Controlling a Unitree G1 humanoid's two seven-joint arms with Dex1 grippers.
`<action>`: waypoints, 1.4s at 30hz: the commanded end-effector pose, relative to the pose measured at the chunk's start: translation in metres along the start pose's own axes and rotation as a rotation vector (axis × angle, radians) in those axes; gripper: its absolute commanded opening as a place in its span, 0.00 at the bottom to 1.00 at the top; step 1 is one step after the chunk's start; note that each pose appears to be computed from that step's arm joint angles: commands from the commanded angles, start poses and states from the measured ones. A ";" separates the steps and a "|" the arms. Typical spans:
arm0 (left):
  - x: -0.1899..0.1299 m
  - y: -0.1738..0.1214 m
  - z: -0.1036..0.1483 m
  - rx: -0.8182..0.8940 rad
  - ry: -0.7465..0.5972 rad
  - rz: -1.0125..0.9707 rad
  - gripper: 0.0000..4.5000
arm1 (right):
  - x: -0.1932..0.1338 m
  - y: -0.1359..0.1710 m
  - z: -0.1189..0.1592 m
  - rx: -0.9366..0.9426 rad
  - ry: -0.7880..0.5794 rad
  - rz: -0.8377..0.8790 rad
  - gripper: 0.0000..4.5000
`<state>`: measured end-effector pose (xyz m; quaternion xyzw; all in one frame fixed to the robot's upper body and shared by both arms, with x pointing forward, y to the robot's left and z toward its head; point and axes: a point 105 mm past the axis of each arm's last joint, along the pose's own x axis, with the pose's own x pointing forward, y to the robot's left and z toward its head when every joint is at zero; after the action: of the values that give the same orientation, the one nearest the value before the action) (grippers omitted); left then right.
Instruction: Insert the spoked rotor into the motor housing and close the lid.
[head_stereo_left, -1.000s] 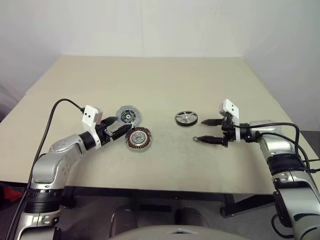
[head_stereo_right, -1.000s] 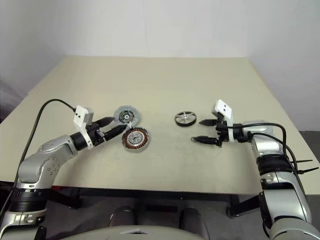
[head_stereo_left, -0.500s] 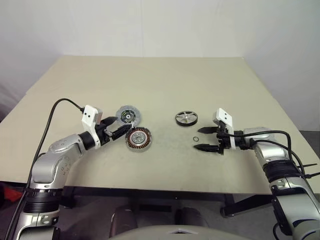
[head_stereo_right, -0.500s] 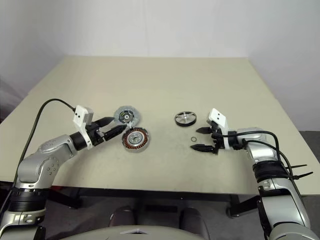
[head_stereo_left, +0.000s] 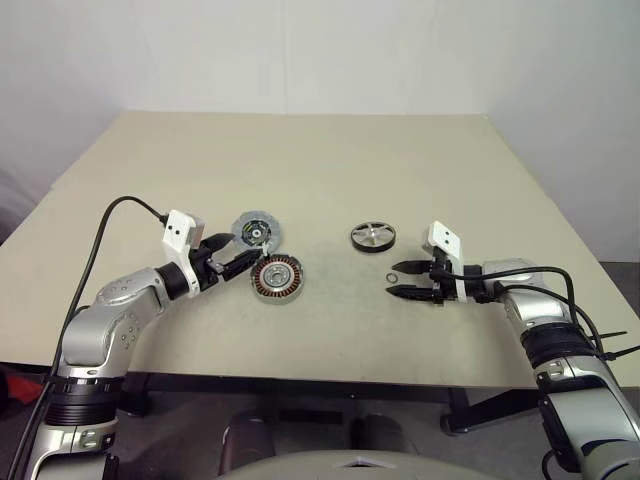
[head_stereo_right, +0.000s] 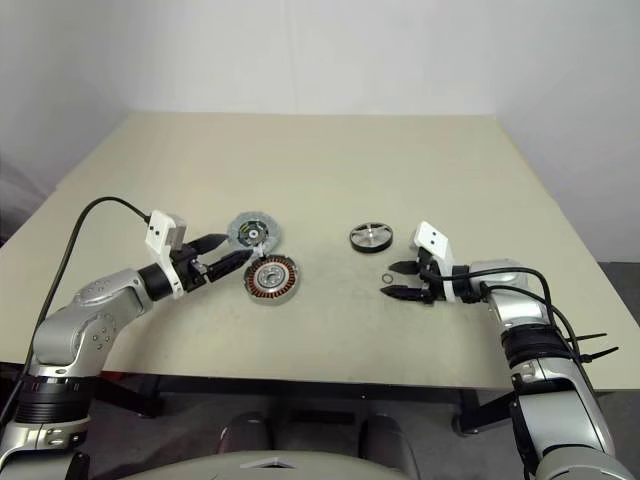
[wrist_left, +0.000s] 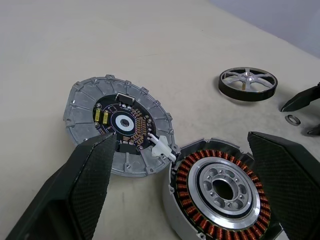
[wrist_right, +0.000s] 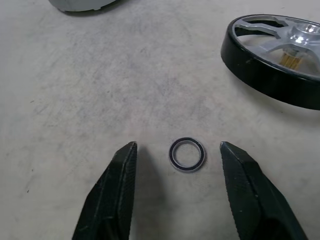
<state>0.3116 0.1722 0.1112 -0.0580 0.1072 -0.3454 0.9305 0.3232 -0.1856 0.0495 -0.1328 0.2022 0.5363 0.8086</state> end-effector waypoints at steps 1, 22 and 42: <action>-0.001 -0.002 0.013 0.051 -0.026 -0.009 1.00 | 0.000 -0.001 0.001 -0.019 0.008 -0.006 0.65; -0.001 -0.001 0.013 0.052 -0.028 -0.004 1.00 | 0.000 -0.006 0.001 -0.015 0.012 -0.021 0.23; -0.001 -0.002 0.011 0.041 -0.026 -0.008 1.00 | 0.005 0.012 0.109 -0.067 -0.333 0.133 0.14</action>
<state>0.3119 0.1735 0.1108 -0.0521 0.1091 -0.3432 0.9314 0.3368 -0.1381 0.1298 -0.0487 0.0780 0.5928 0.8001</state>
